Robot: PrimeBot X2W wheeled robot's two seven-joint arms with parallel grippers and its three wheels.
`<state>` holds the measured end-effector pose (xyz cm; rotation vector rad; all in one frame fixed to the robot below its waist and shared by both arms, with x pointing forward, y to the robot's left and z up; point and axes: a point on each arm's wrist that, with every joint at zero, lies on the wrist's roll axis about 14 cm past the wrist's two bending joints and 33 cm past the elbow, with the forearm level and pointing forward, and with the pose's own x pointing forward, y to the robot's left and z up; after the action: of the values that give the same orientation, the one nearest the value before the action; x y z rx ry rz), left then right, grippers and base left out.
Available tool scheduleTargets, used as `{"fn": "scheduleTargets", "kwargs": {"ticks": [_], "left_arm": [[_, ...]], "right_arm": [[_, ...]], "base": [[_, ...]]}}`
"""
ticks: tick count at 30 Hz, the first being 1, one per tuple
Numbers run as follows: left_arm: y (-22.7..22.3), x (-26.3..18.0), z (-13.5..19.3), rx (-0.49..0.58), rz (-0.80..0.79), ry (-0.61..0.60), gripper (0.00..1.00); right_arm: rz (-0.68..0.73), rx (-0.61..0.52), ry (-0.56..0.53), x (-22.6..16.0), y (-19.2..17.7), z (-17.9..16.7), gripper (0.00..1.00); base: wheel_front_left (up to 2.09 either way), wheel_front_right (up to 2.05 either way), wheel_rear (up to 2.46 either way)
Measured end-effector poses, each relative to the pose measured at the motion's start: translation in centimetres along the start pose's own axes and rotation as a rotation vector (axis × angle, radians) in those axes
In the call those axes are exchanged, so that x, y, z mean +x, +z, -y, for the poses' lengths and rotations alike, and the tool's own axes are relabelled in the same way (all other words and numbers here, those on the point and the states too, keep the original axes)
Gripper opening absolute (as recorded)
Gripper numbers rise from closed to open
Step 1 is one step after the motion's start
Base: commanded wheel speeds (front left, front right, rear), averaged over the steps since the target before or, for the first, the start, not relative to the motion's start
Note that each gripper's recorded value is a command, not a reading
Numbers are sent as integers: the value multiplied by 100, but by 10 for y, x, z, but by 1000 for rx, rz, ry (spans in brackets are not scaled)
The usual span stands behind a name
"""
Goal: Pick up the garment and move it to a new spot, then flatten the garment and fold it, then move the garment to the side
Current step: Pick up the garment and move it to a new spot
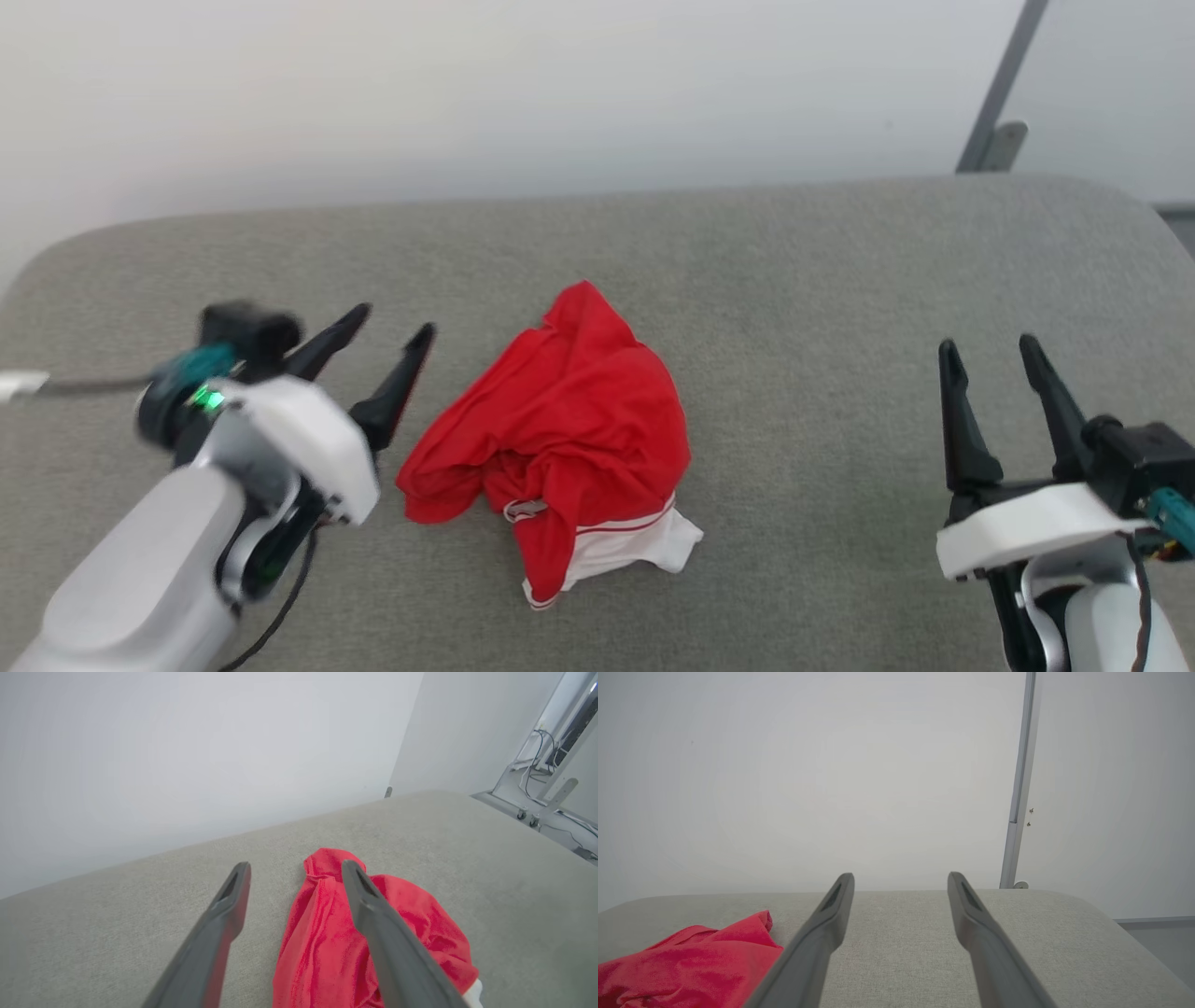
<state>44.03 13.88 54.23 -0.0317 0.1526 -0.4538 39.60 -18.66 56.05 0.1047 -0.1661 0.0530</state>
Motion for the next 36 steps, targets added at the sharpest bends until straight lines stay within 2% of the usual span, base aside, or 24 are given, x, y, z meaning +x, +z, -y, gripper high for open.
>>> {"fn": "scheduleTargets", "kwargs": {"ticks": [6,17,20,26,36], "left_arm": [[7,-46,-28,-15,145,139,100],[-11,-118,-59,-57,222,373,100],[-4,-132,-60,-84,273,410,100],[-26,-154,-56,-115,260,451,100],[-43,-160,-42,-157,269,458,100]], "right_arm": [[-3,9,26,-7,1,-10,100],[-8,19,42,-13,0,-16,100],[-17,23,44,-15,-2,-17,100],[-26,33,47,-18,-5,-18,100],[-40,47,32,-25,-9,-13,100]], "base": [[0,0,0],[0,0,0],[0,0,0],[0,0,0],[0,0,0]]}}
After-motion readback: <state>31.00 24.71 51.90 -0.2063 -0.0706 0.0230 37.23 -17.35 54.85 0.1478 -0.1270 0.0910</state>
